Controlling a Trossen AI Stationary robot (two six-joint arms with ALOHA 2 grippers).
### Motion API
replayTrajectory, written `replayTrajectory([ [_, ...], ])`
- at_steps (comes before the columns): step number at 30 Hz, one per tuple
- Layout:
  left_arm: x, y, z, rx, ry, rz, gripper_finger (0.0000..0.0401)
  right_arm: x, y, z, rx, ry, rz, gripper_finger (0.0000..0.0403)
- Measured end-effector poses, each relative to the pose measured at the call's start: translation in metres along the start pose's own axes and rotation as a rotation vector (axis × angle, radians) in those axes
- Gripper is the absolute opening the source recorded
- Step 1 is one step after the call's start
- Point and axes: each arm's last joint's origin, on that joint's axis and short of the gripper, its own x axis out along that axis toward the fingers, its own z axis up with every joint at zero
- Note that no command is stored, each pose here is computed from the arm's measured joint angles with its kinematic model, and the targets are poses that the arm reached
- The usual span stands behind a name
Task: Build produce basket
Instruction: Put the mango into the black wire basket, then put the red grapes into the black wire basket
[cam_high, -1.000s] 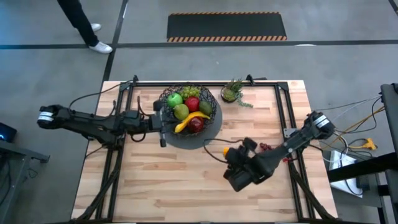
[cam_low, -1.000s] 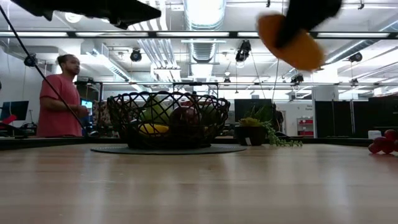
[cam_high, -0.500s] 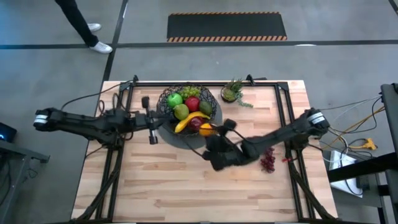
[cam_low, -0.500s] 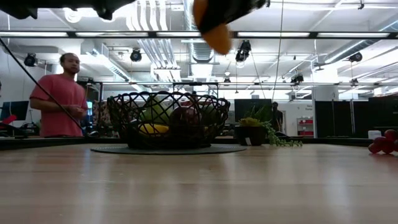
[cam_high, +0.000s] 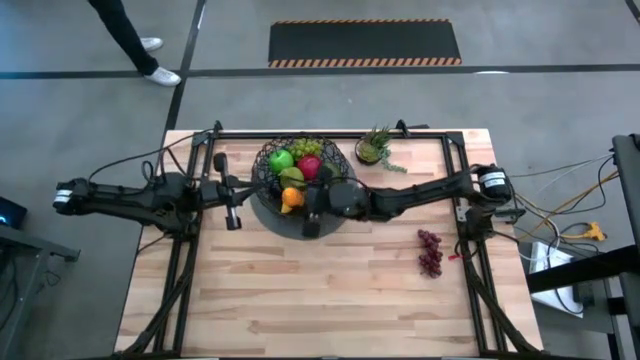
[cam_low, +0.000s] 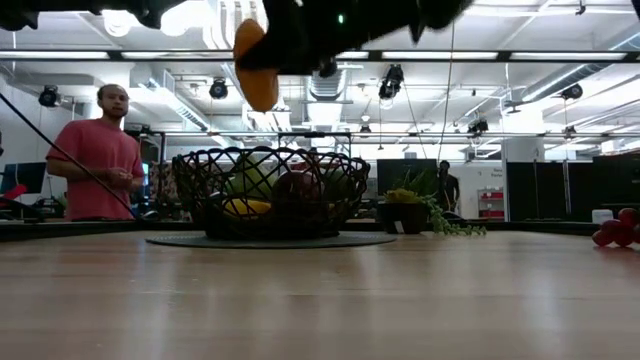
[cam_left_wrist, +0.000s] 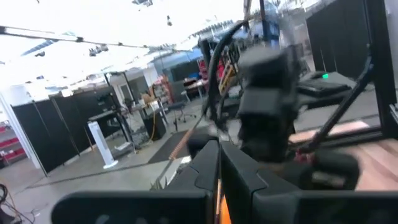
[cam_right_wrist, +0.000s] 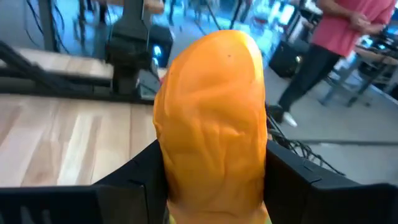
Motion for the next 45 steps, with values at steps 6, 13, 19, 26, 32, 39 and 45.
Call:
replayTrajectory([
  [6,-0.007,0.002,0.001,0.0,-0.037,0.014,0.0,0.003,-0.023,-0.029,0.089,-0.204,-0.039,0.0185],
  [13,-0.011,0.004,0.002,0.022,-0.052,0.02,0.0,0.001,-0.032,-0.056,0.132,-0.179,-0.048,0.0185],
  [19,-0.01,0.003,0.002,0.023,-0.051,0.02,0.0,0.009,-0.038,-0.072,0.205,-0.172,-0.067,0.0186],
  [26,-0.009,0.003,0.001,0.025,-0.044,0.019,0.0,0.035,-0.03,-0.081,0.188,-0.147,-0.054,0.0199],
  [32,-0.009,0.003,0.0,0.039,-0.038,0.017,0.0,0.048,-0.026,-0.085,0.189,-0.097,-0.047,0.0228],
  [39,-0.009,0.002,-0.001,0.044,-0.036,0.017,0.0,0.051,-0.025,-0.085,0.203,-0.093,-0.045,0.0278],
  [45,-0.009,0.002,-0.001,0.044,-0.038,0.017,0.0,0.05,-0.026,-0.084,0.204,-0.094,-0.045,0.031],
])
